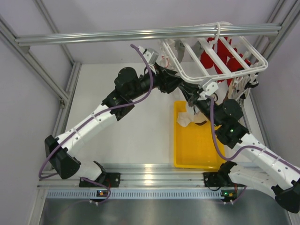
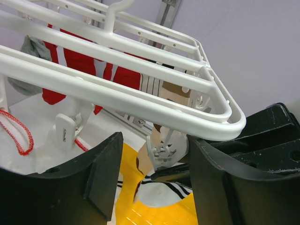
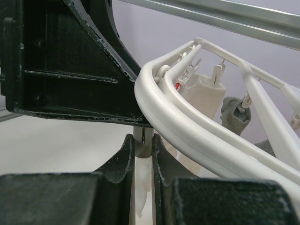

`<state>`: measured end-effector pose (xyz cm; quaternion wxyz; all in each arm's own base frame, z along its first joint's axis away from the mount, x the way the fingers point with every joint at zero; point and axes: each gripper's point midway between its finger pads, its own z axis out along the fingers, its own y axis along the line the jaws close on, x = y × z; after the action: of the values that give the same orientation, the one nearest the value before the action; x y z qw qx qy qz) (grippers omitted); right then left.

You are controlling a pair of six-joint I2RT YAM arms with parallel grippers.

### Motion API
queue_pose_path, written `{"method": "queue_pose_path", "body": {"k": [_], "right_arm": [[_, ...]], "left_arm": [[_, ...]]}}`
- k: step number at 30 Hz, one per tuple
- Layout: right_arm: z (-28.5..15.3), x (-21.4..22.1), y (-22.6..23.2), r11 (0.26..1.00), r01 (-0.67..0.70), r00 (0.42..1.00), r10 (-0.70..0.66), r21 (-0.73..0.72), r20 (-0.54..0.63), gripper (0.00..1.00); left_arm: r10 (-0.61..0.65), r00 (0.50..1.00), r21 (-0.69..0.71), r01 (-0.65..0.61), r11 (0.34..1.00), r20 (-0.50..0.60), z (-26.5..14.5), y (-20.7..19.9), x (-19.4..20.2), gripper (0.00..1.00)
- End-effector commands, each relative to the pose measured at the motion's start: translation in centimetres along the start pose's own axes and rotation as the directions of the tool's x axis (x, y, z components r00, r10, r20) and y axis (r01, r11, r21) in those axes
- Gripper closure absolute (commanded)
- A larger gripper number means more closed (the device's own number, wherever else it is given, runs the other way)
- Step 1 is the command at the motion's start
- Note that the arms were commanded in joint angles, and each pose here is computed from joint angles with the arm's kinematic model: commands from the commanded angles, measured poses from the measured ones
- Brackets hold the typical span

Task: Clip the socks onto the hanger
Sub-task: Open the clamp at the hanger.

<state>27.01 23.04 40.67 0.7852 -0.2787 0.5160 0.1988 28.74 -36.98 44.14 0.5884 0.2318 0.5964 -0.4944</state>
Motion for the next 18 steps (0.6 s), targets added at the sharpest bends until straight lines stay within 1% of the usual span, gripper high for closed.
{"method": "queue_pose_path", "body": {"k": [1, 4, 5, 7, 8, 9, 11, 12, 14, 15, 16, 18], "right_arm": [[0.2, -1.6, 0.7, 1.0, -0.017, 0.999, 0.018, -0.022, 0.035, 1.0], [0.1, -1.5, 0.8, 1.0, -0.014, 0.999, 0.015, -0.024, 0.031, 1.0], [0.1, -1.4, 0.8, 1.0, -0.014, 0.999, 0.015, -0.025, 0.028, 1.0], [0.0, -1.3, 0.8, 1.0, -0.01, 1.0, 0.011, -0.024, 0.025, 1.0], [0.0, -1.3, 0.7, 1.0, -0.009, 1.0, 0.009, -0.02, 0.024, 1.0], [0.0, -1.2, 0.6, 1.0, -0.007, 1.0, 0.008, -0.014, 0.021, 1.0], [-0.1, -0.9, 0.6, 1.0, -0.007, 1.0, 0.008, -0.015, 0.01, 1.0], [-0.1, -1.0, 0.6, 1.0, -0.009, 1.0, 0.009, -0.015, 0.009, 0.97], [-0.2, -0.6, 0.8, 1.0, -0.014, 1.0, 0.013, -0.022, -0.012, 0.79], [-0.2, -0.5, 0.8, 1.0, -0.016, 1.0, 0.016, -0.025, -0.019, 0.65], [-0.3, -0.7, 0.8, 0.999, -0.018, 1.0, 0.018, -0.027, -0.022, 0.59], [-0.6, 0.2, 1.0, 0.999, -0.03, 0.997, 0.027, -0.037, -0.072, 0.46]], "left_arm": [[-0.024, 0.997, 0.008, 0.023, 1.0, 0.07, 0.4, -1.0, -2.9, 0.41], [-0.027, 0.997, 0.011, 0.026, 1.0, 0.074, 0.4, -1.1, -3.1, 0.49], [-0.029, 0.997, 0.009, 0.029, 1.0, 0.072, 0.5, -1.0, -3.0, 0.56], [-0.034, 0.997, 0.018, 0.033, 0.999, 0.065, 0.4, -1.3, -2.9, 0.66], [-0.036, 0.997, 0.018, 0.035, 0.999, 0.061, 0.4, -1.2, -2.8, 0.75], [-0.039, 0.998, 0.024, 0.038, 0.999, 0.057, 0.3, -1.4, -2.7, 0.83], [-0.048, 0.998, 0.027, 0.047, 0.999, 0.044, 0.2, -1.4, -2.4, 0.93], [-0.052, 0.998, 0.028, 0.051, 0.998, 0.04, 0.1, -1.5, -2.4, 1.0], [-0.056, 0.998, 0.029, 0.055, 0.998, 0.028, 0.0, -1.6, -2.2, 1.0], [-0.058, 0.998, 0.029, 0.057, 0.998, 0.028, -0.2, -1.7, -2.2, 1.0], [-0.058, 0.998, 0.028, 0.057, 0.998, 0.027, -0.2, -1.7, -2.2, 1.0], [-0.056, 0.998, 0.021, 0.055, 0.998, 0.022, -0.2, -1.5, -2.1, 1.0]]}}
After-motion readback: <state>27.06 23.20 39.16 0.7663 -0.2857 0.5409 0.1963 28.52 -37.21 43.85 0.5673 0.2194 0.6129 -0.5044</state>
